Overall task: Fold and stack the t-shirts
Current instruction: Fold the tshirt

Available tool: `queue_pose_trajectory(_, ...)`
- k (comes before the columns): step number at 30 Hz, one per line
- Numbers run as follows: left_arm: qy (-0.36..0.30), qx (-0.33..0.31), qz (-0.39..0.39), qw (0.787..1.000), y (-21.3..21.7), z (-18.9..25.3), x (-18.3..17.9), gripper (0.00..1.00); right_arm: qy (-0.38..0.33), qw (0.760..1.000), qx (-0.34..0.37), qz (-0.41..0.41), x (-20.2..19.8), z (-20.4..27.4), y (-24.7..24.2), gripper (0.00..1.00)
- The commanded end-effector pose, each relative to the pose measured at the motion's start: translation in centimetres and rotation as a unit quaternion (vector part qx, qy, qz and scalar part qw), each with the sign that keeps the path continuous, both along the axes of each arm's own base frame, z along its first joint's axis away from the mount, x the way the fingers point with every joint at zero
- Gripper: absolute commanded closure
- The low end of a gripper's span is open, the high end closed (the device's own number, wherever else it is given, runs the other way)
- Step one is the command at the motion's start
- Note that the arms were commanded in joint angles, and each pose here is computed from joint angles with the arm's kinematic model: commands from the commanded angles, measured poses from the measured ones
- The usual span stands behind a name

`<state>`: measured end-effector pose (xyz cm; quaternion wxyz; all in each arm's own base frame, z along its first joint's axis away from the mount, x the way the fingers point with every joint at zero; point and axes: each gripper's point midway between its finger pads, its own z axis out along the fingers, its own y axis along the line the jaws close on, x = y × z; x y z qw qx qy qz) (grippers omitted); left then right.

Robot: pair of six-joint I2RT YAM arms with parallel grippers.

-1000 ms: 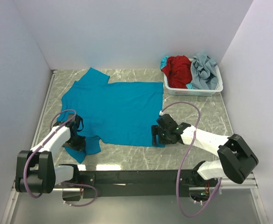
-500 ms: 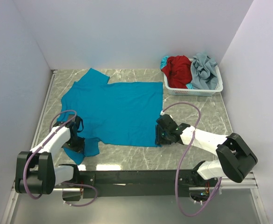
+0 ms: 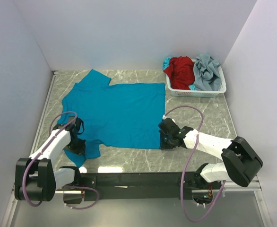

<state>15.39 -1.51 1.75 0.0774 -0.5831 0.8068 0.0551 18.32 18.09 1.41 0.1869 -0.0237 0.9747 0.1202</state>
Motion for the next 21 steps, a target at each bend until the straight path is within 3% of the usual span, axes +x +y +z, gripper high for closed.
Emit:
queue_pose_trajectory(1,-0.012,0.015,-0.008,1.0,0.5,0.9,0.3,0.99,0.013,1.0,-0.019,-0.003,-0.9,-0.6,-0.7,0.78)
queue_pose_trajectory(6,-0.026,0.019,-0.011,0.999,0.6,1.4,0.7,0.99,0.001,1.0,-0.02,0.0,-0.4,0.2,-0.6,0.99)
queue_pose_trajectory(21,-0.093,0.044,-0.024,0.994,1.3,5.7,5.4,0.99,-0.072,0.997,0.008,0.008,4.9,6.1,1.5,1.0)
